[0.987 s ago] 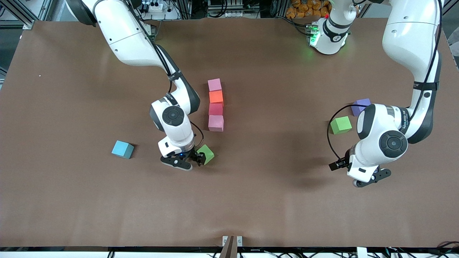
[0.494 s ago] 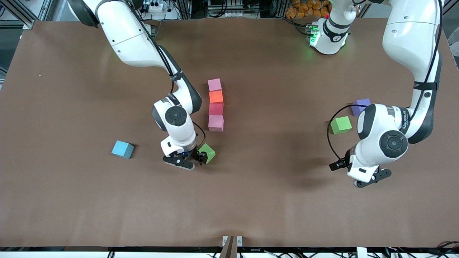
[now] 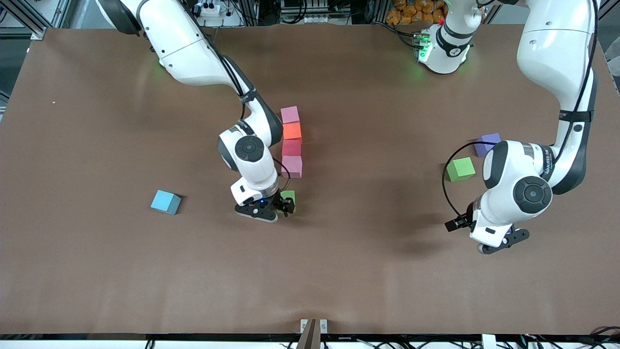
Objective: Arrange blocks into number 1
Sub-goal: 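Carry the green cube to the light-pink end of the line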
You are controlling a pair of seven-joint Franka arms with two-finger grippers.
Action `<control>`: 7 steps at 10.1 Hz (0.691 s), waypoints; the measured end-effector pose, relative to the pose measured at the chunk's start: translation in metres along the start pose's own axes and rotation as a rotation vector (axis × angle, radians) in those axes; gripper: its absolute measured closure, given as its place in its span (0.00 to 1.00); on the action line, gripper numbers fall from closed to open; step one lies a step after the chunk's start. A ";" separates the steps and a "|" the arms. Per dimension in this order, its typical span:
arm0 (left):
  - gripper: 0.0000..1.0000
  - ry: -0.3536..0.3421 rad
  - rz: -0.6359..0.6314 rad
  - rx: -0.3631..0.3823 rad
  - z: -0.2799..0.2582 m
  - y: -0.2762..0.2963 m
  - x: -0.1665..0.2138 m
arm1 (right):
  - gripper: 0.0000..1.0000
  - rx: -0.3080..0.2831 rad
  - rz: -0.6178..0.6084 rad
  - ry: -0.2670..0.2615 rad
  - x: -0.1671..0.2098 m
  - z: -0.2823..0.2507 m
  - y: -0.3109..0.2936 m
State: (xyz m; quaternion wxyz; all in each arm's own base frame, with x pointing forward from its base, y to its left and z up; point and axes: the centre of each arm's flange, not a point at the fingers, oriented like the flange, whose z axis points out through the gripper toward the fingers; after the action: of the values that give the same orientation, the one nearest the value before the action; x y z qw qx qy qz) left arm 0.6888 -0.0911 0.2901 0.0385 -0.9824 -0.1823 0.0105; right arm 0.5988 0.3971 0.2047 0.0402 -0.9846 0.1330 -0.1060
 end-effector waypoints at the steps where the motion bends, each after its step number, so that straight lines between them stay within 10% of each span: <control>1: 0.00 0.000 0.000 0.000 0.000 0.000 0.000 | 0.10 0.001 0.000 -0.001 0.000 0.000 0.000; 7: 0.00 0.000 0.000 0.000 0.000 0.000 0.000 | 0.10 -0.005 -0.002 0.002 0.008 0.001 0.008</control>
State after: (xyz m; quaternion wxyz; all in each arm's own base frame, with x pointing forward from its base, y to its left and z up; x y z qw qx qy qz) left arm 0.6888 -0.0911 0.2900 0.0385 -0.9824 -0.1823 0.0106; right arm 0.6048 0.3874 0.2041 0.0374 -0.9847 0.1324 -0.1068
